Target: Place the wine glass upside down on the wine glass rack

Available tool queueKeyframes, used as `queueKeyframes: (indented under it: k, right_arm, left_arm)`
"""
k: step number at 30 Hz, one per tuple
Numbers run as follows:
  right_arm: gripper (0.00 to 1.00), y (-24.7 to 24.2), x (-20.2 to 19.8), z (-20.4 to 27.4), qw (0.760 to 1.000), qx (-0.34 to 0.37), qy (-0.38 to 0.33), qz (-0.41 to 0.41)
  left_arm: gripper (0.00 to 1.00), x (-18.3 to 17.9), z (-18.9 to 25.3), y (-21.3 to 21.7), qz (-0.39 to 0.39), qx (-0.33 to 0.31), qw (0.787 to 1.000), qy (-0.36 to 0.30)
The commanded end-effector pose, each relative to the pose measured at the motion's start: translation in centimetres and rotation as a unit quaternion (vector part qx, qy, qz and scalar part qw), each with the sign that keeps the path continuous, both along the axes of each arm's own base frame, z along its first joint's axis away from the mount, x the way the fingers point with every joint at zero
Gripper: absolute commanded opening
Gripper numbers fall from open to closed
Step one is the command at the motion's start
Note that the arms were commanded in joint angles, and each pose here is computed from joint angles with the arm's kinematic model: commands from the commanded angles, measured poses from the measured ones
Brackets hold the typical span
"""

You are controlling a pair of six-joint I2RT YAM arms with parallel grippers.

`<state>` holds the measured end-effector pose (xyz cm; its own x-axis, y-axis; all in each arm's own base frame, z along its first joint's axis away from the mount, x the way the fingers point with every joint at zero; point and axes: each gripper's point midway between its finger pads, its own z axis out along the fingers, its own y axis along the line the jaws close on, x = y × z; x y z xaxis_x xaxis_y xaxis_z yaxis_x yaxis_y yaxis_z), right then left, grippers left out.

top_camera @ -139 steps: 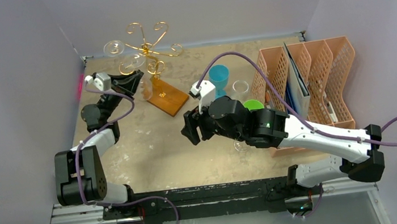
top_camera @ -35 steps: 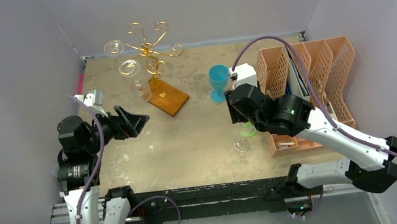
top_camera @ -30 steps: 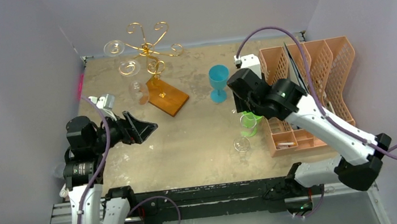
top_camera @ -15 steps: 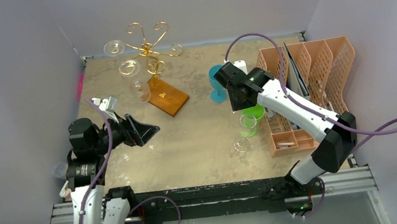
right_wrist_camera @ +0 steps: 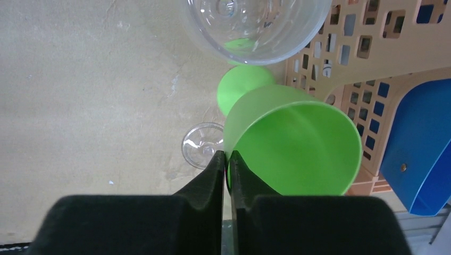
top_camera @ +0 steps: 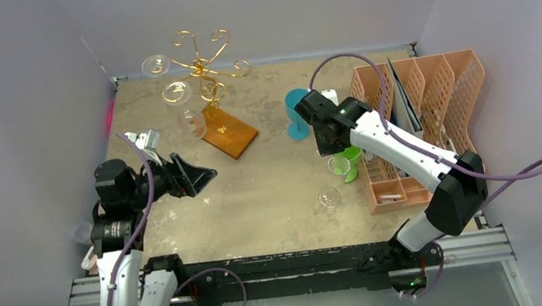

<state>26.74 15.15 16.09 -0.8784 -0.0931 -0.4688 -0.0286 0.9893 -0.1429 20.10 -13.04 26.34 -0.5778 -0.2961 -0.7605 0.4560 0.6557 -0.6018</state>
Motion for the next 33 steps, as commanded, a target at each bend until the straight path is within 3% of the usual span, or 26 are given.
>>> queueKeyframes:
  k: [1, 12, 22, 25, 33]
  right_arm:
    - [0.0, -0.3, 0.6, 1.1, 1.0, -0.003, -0.019, -0.001]
    - [0.0, -1.6, -1.7, 7.8, 0.996, 0.039, -0.066, 0.043]
    - [0.0, -3.2, -4.0, 14.3, 0.984, 0.079, -0.137, 0.079]
    - [0.0, -4.1, -3.6, 16.6, 0.975, 0.079, -0.19, 0.08]
    - [0.0, -1.8, -3.6, 22.1, 0.937, 0.174, -0.277, 0.122]
  left_arm:
    - [0.79, 0.7, 1.2, 0.0, 0.004, 0.002, 1.0, -0.028]
    - [0.8, 0.8, 2.6, 0.4, -0.005, 0.035, 0.998, -0.042]
    - [0.78, 1.3, 3.5, 0.5, 0.02, 0.01, 1.0, -0.02]
    - [0.78, 1.1, 3.9, 0.6, 0.019, 0.017, 0.999, -0.029]
    - [0.78, 0.4, 5.6, 1.0, 0.03, 0.031, 0.998, -0.044]
